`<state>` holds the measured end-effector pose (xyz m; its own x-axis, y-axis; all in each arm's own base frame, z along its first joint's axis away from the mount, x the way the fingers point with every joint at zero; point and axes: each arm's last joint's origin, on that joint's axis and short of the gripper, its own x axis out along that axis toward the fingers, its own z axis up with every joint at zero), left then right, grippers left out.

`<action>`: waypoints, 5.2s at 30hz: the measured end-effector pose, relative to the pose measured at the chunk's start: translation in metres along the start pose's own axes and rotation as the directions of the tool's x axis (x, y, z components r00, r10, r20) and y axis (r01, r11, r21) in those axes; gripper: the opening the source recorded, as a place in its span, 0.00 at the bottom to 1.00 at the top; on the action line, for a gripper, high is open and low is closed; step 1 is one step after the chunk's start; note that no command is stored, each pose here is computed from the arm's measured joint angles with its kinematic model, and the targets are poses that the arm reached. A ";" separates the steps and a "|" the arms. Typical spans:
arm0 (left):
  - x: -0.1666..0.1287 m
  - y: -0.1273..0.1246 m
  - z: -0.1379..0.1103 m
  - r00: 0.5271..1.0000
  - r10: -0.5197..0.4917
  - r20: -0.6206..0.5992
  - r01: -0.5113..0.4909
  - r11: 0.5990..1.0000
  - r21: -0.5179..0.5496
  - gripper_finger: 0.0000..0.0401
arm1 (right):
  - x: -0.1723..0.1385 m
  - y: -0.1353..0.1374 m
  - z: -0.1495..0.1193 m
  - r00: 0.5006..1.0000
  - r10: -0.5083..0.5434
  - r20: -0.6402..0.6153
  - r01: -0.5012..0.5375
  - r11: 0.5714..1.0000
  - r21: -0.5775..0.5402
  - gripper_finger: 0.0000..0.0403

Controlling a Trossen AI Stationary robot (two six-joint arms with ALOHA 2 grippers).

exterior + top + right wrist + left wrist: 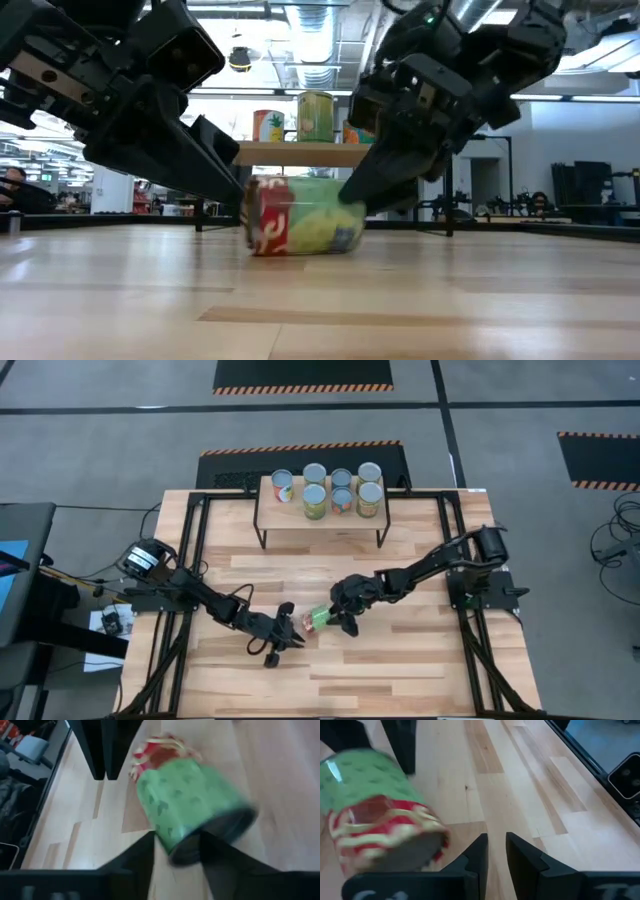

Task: Pick and place cans onto a shelf
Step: Put the red small can on the shelf

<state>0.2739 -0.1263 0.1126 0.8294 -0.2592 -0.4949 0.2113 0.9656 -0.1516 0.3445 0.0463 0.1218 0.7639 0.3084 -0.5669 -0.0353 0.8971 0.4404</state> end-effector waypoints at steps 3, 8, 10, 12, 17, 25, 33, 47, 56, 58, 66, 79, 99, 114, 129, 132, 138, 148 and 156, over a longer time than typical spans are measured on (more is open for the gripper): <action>0.000 0.000 0.000 1.000 0.011 0.001 -0.011 1.000 0.000 0.14 | 0.009 -0.002 -0.001 1.000 -0.003 -0.008 0.003 1.000 0.001 0.27; 0.000 0.001 0.000 1.000 0.019 0.000 -0.019 1.000 0.000 0.14 | 0.019 -0.001 0.006 0.999 -0.003 0.043 0.004 1.000 -0.022 0.03; 0.000 0.001 0.000 1.000 0.021 0.001 -0.021 1.000 0.000 0.14 | 0.021 0.002 0.006 0.999 -0.015 0.049 0.018 0.999 -0.051 0.04; 0.000 0.001 0.000 1.000 0.021 0.000 -0.021 1.000 0.000 0.14 | 0.023 0.006 0.008 0.999 -0.008 0.049 0.011 0.997 -0.071 0.05; -0.005 -0.003 0.006 1.000 -0.021 0.019 0.020 1.000 0.009 0.14 | 0.018 0.023 0.019 1.000 -0.018 0.020 0.019 0.996 -0.083 0.02; -0.045 -0.020 0.030 0.981 -0.121 0.150 0.111 0.991 0.068 0.14 | -0.019 0.071 0.074 0.958 -0.248 -0.145 0.221 0.959 -0.175 0.02; -0.098 -0.014 0.024 0.954 -0.143 0.262 0.144 0.989 0.013 0.14 | -0.025 0.091 0.131 0.820 -0.503 -0.274 0.335 0.809 -0.483 0.02; -0.121 -0.003 0.003 0.948 -0.110 0.298 0.128 0.991 -0.043 0.14 | 0.037 0.056 0.132 0.380 -0.750 -0.541 0.154 0.628 -0.763 0.02; -0.120 -0.003 0.003 0.949 -0.110 0.296 0.128 0.991 -0.043 0.14 | 0.048 0.054 0.125 0.366 -0.759 -0.539 0.114 0.612 -0.783 0.07; -0.120 -0.003 0.003 0.949 -0.109 0.294 0.127 0.991 -0.042 0.14 | 0.049 0.054 0.125 0.367 -0.759 -0.538 0.118 0.611 -0.782 0.09; -0.120 -0.003 0.003 0.949 -0.109 0.295 0.127 0.991 -0.042 0.14 | 0.050 0.055 0.125 0.375 -0.759 -0.533 0.120 0.610 -0.784 0.15; -0.120 -0.003 0.002 0.951 -0.108 0.291 0.125 0.991 -0.038 0.14 | 0.051 0.061 0.124 0.367 -0.790 -0.491 0.136 0.568 -0.812 0.21; -0.120 -0.002 0.003 0.950 -0.047 0.307 0.061 0.997 -0.037 0.14 | 0.022 0.115 0.135 0.475 -0.820 -0.318 0.347 0.507 -0.789 0.35; -0.114 0.010 0.026 0.983 0.135 0.122 -0.143 0.988 0.064 0.14 | 0.015 0.144 0.086 0.755 -0.653 -0.067 0.503 0.641 -0.580 0.03; -0.102 0.029 0.056 0.981 0.194 0.012 -0.193 0.970 0.146 0.30 | -0.021 0.141 0.032 0.841 -0.486 0.238 0.541 0.738 -0.405 0.02; -0.087 0.033 0.061 0.972 0.226 -0.065 -0.208 0.956 0.209 0.32 | -0.021 0.144 0.028 0.837 -0.487 0.247 0.546 0.733 -0.406 0.02; -0.059 0.038 0.067 0.942 0.270 -0.201 -0.201 0.930 0.309 0.32 | -0.022 0.152 0.022 0.835 -0.487 0.257 0.550 0.733 -0.399 0.02; -0.031 0.042 0.062 0.897 0.345 -0.277 -0.211 0.883 0.418 0.29 | -0.023 0.161 0.016 0.831 -0.484 0.275 0.557 0.727 -0.401 0.02; -0.030 0.043 0.062 0.893 0.363 -0.265 -0.214 0.863 0.458 0.10 | -0.023 0.161 0.016 0.829 -0.485 0.277 0.559 0.727 -0.398 0.02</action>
<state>0.2897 -0.0761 0.1738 0.6804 0.1129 -0.7241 0.2414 0.8984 0.3669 0.3321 0.1782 0.2168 0.8294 -0.2673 -0.4906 0.1446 0.9509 -0.2737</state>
